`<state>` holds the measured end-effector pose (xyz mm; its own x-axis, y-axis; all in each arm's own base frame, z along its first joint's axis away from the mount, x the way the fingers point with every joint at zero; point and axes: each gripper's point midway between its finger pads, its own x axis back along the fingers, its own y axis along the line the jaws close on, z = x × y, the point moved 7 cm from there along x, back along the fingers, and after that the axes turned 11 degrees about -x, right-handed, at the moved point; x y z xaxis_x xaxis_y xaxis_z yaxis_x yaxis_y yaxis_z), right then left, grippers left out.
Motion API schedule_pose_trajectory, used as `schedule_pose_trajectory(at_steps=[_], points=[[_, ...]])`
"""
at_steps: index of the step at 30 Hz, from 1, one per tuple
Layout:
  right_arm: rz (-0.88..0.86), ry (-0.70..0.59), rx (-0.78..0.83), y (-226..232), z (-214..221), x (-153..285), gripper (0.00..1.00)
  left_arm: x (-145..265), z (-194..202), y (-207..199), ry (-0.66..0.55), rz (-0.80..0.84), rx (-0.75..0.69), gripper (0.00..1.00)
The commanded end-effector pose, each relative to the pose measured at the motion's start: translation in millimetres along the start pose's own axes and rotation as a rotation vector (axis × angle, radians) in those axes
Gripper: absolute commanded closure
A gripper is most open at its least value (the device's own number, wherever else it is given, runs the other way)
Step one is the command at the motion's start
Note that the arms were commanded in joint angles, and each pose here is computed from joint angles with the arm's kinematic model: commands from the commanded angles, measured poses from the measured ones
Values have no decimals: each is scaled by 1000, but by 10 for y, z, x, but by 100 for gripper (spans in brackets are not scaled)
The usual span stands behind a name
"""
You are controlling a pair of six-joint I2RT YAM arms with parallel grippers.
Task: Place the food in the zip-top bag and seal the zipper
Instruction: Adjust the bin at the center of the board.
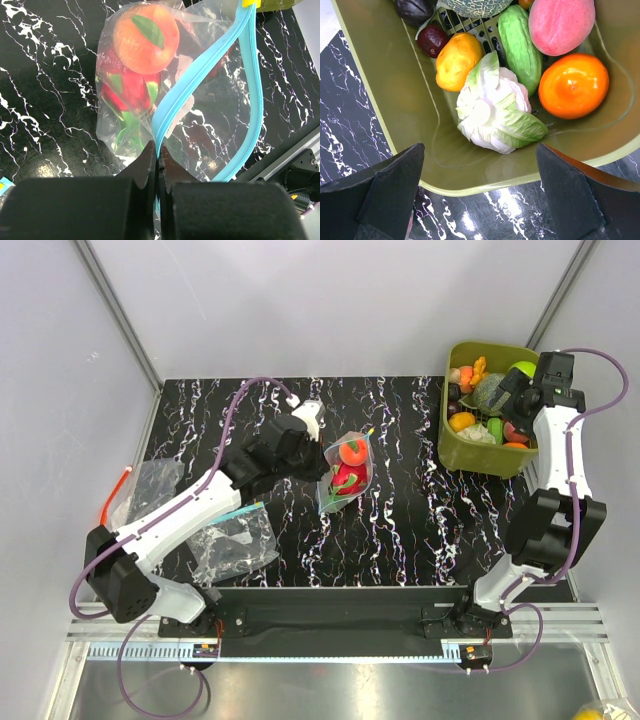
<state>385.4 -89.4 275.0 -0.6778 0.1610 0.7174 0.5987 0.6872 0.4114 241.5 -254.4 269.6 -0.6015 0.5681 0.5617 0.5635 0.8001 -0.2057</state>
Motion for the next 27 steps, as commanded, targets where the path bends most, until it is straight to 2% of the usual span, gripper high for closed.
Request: schedule_pose_trajectory(at_steps=[1, 4, 8, 11, 13, 14, 19, 20, 27], points=[[-57, -91, 6, 107, -166, 154, 0, -16, -239, -80, -88, 27, -10, 100], [11, -96, 28, 56, -232, 62, 0, -93, -304, -59, -75, -8, -11, 100], [91, -105, 34, -39, -260, -88, 0, -149, -414, -139, -114, 35, 39, 100], [82, -93, 22, -21, -258, -173, 0, -143, -333, -189, -111, 88, 83, 100], [89, -130, 2, 27, -369, -193, 0, -34, -367, -239, -138, 129, 107, 100], [109, -103, 2, 11, -367, -329, 0, 8, -361, -240, -125, 124, 126, 100], [139, -111, -51, 127, -554, -427, 0, 129, -453, -224, -121, 86, 171, 100], [165, -102, -57, 105, -550, -518, 0, 133, -409, -191, -89, 62, 187, 100], [436, -143, 33, -216, -502, -812, 0, 54, -375, -236, -107, 163, 111, 100]])
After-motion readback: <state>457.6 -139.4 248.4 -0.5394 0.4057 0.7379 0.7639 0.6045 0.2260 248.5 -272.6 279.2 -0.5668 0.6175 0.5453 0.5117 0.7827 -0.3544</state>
